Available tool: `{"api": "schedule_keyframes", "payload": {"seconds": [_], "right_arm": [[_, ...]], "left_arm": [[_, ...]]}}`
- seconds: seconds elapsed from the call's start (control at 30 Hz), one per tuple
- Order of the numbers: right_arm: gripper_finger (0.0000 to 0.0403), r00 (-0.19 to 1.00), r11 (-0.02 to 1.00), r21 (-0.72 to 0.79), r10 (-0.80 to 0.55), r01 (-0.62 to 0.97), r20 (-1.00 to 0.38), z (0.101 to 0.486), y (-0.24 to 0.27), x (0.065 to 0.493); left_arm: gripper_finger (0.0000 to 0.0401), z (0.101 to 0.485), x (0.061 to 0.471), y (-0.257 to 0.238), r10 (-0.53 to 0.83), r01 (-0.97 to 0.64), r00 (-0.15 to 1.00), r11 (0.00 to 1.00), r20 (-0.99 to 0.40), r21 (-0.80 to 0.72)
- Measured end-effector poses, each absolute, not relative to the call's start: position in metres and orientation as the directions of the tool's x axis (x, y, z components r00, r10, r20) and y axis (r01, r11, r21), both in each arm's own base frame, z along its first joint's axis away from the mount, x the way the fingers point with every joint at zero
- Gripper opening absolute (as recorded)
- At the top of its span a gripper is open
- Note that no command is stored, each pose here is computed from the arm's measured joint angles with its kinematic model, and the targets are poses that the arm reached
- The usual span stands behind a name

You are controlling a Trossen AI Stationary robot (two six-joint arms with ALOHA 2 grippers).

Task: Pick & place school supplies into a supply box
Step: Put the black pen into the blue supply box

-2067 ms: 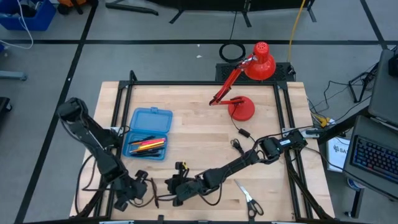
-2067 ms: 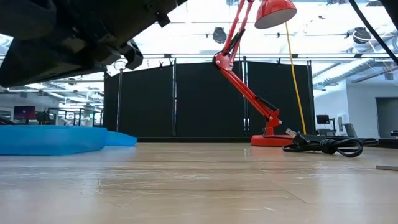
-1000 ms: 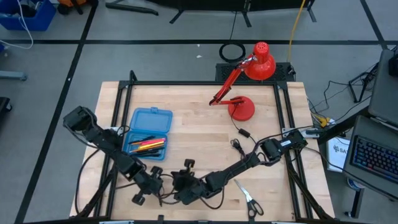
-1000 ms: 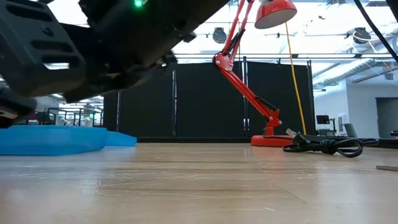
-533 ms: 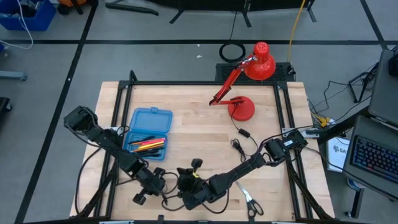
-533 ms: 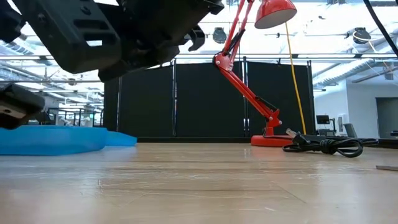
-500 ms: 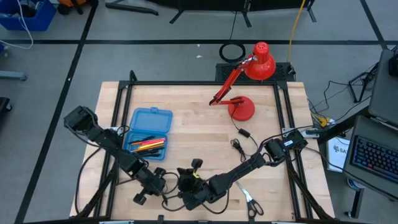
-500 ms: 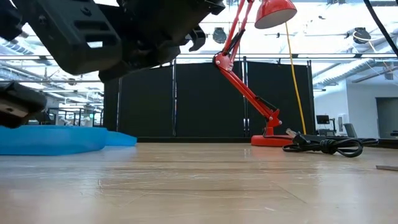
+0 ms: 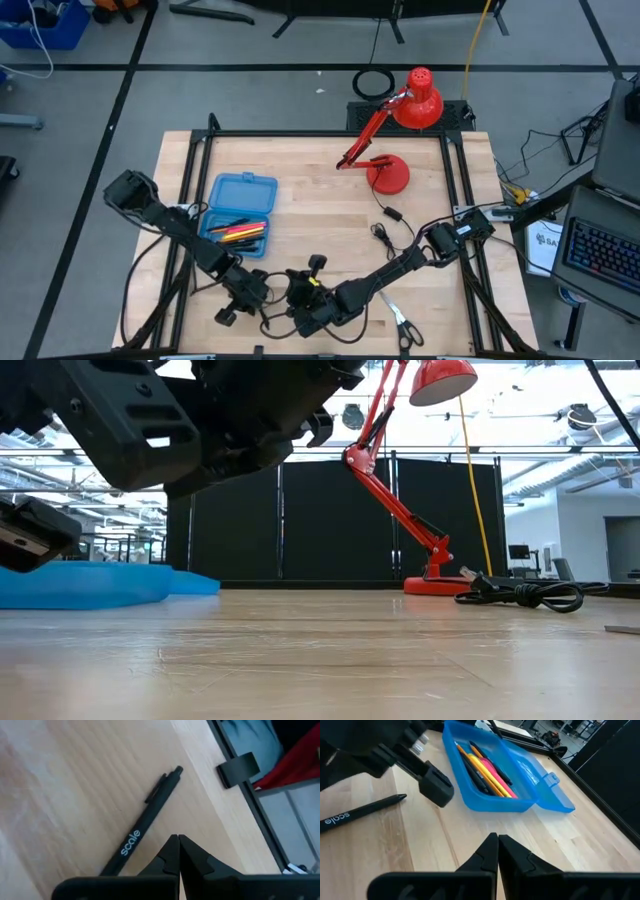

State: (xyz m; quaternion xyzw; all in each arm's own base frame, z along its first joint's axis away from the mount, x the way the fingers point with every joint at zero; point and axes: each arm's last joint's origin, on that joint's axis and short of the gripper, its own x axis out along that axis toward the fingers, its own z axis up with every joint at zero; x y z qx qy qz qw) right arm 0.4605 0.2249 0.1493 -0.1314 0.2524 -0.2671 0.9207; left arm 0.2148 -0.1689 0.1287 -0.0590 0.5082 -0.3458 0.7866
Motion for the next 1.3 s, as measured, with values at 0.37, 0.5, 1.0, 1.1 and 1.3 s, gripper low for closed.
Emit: {"api": "schedule_keyframes", "payload": {"seconds": [0.37,0.5,1.0,1.1,1.3], "right_arm": [[0.0,0.73,0.825,-0.364,-0.556,0.431,-0.397,0.149,0.225,0.461],[0.0,0.729,0.824,-0.367,-0.558,0.432,-0.397,0.149,0.225,0.46],[0.0,0.713,0.784,-0.416,-0.606,0.46,-0.352,0.15,0.228,0.457],[0.0,0.701,0.777,-0.445,-0.612,0.445,-0.367,0.15,0.228,0.453],[0.0,0.678,0.773,-0.428,-0.625,0.468,-0.386,0.163,0.225,0.445]], "left_arm": [[0.0,0.088,0.233,-0.175,-0.656,0.476,0.208,0.716,-0.726,-0.511],[0.0001,0.088,0.238,-0.172,-0.657,0.482,0.24,0.72,-0.714,-0.5],[0.0003,0.099,0.245,-0.166,-0.513,0.441,0.443,0.839,-0.735,-0.32],[0.0002,0.099,0.242,-0.168,-0.524,0.403,0.424,0.84,-0.739,-0.364],[0.0003,0.098,0.229,-0.174,-0.549,0.294,0.304,0.831,-0.779,-0.472]]}}
